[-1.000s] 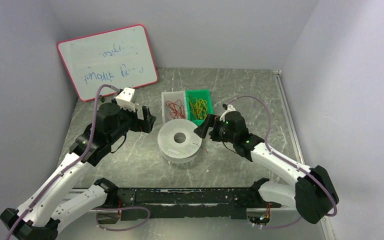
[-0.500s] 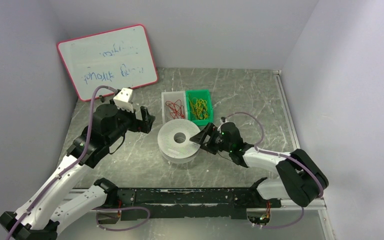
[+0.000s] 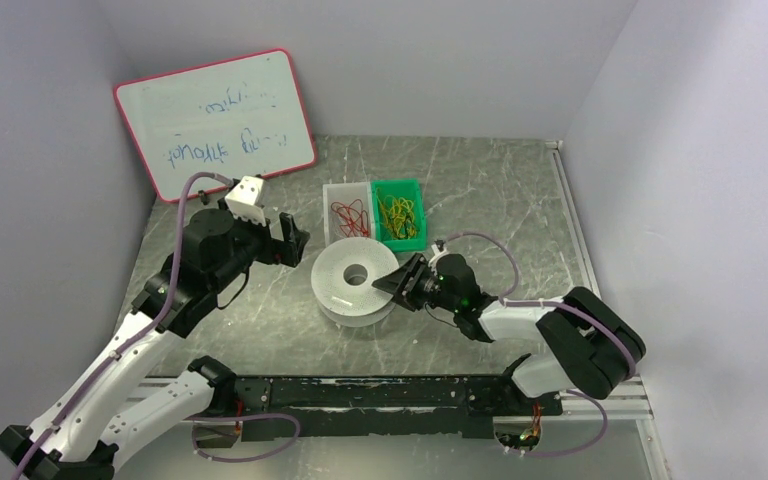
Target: Wrap the cables
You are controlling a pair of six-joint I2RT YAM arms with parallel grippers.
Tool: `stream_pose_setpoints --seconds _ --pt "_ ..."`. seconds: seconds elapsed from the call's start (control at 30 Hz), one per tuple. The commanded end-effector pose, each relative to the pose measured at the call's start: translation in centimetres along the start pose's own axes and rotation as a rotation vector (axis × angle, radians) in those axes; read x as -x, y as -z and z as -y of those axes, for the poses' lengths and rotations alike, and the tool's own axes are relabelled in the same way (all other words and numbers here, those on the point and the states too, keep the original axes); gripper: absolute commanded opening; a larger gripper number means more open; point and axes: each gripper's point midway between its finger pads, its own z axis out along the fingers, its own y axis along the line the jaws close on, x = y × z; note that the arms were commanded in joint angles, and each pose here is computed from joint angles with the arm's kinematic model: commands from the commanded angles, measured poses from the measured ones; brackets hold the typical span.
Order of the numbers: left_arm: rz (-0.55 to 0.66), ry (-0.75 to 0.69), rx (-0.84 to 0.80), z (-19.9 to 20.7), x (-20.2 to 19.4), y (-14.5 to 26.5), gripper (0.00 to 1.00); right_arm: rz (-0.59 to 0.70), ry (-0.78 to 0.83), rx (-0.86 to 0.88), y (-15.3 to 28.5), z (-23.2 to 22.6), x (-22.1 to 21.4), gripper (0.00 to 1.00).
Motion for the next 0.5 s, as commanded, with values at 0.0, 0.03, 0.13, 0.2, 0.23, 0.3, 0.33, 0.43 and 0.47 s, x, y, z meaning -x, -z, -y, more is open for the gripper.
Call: stream_pose_setpoints --seconds 0.0,0.03,0.13,0.2,0.23,0.3,0.33,0.43,0.47 --pt "0.032 -0.012 -0.001 -0.1 0.7 0.2 0.99 0.044 0.019 0.093 0.4 -2.5 0.7 0.46" --pt "0.033 -0.012 -0.001 -0.1 0.7 0.2 1.0 0.048 0.024 0.099 0.5 -2.7 0.8 0.42" --pt "0.036 -0.012 -0.001 -0.1 0.7 0.3 0.99 0.068 0.033 0.124 1.0 -3.5 1.2 0.29" --pt "0.037 -0.011 -0.001 -0.2 0.8 0.3 1.0 0.083 0.047 0.142 1.3 -4.2 1.4 0.22" --pt "0.037 -0.011 -0.001 -0.1 0.8 0.3 0.99 0.087 0.054 0.146 1.4 -4.5 1.5 0.19" --pt "0.036 -0.011 -0.001 -0.1 0.8 0.3 1.0 0.086 0.08 0.15 1.6 -5.0 1.6 0.11" --pt "0.035 -0.012 -0.001 -0.1 0.8 0.3 0.99 0.088 0.09 0.147 1.6 -5.2 1.7 0.06" --pt "0.038 -0.01 0.0 -0.2 0.8 0.4 1.0 0.101 0.109 0.151 2.1 -5.8 2.0 0.0" --pt "0.036 -0.01 0.003 -0.2 0.7 0.3 0.99 0.104 0.118 0.154 2.2 -6.1 2.1 0.0"
